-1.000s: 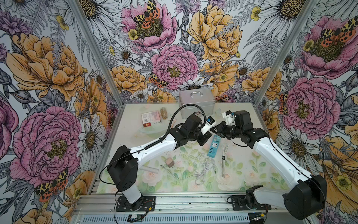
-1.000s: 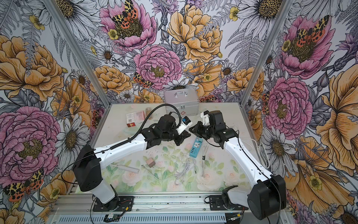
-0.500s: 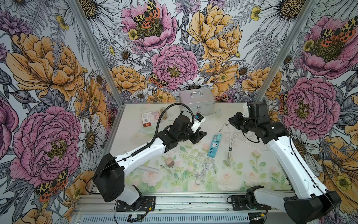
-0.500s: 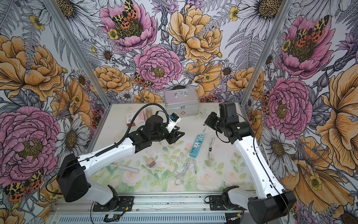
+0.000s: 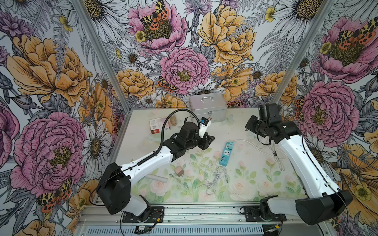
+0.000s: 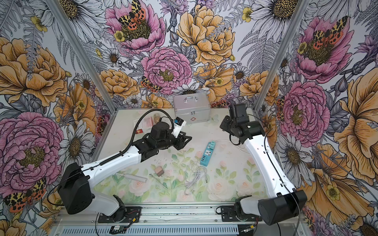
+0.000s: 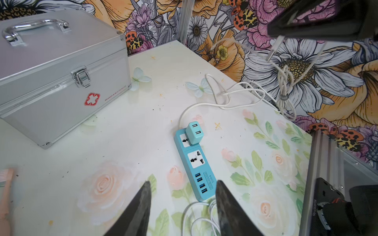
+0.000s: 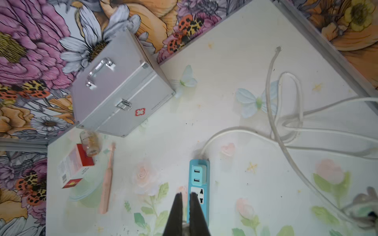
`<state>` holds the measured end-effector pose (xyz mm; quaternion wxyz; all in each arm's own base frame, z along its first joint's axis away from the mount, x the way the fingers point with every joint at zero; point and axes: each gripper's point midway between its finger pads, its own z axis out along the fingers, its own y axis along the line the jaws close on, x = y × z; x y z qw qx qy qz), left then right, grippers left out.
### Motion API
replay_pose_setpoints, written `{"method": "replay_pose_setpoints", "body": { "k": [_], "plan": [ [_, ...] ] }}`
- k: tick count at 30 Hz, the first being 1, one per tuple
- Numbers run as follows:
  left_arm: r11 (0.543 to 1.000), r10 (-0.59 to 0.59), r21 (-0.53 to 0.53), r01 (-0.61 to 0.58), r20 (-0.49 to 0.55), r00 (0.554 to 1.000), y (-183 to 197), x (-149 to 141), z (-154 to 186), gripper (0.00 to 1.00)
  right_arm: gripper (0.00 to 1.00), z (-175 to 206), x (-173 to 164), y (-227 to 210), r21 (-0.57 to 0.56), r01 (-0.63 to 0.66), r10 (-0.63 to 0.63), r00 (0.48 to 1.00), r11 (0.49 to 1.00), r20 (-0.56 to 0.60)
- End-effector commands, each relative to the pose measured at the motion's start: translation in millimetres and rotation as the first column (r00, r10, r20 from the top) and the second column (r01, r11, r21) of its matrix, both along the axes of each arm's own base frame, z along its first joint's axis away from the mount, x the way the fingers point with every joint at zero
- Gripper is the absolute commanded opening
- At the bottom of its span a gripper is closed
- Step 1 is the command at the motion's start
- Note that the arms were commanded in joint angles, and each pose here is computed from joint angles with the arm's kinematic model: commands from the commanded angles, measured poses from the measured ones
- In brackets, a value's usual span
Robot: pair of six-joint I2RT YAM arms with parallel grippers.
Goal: Charge the electric toothbrush
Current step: Insert the charging cable into the plug.
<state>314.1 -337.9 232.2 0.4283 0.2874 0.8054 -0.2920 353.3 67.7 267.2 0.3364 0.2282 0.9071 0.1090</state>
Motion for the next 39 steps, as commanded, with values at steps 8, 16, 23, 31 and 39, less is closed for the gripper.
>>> {"method": "replay_pose_setpoints", "body": {
  "k": [8, 16, 23, 31, 39],
  "plan": [
    [0.999, 0.035, -0.017, -0.037, -0.083, 0.996, -8.7, -0.5, -24.5, 0.5, 0.0, -93.6, 31.3, 10.5, -0.072, 0.198, -0.202, 0.978, 0.978, -0.046],
    [1.0, 0.021, -0.011, -0.023, -0.164, 0.986, -15.5, -12.3, -52.6, 0.49, 0.0, -134.4, 19.7, 27.3, -0.13, 0.239, -0.251, 0.964, 0.962, -0.088],
    [0.998, 0.045, -0.028, -0.051, -0.187, 0.981, -9.1, -16.6, -61.9, 0.48, 0.0, -144.3, 20.7, 37.1, -0.201, 0.259, -0.276, 0.959, 0.945, -0.06],
    [0.994, 0.08, -0.061, -0.093, -0.188, 0.979, 7.2, -18.4, -62.8, 0.48, 0.0, -141.0, 25.1, 31.0, -0.273, 0.29, -0.306, 0.952, 0.917, -0.016],
    [0.987, 0.119, -0.086, -0.135, -0.17, 0.978, 29.0, -17.5, -59.2, 0.48, 0.0, -142.1, 28.4, 38.0, -0.358, 0.262, -0.281, 0.96, 0.896, 0.0]
  ]
}}
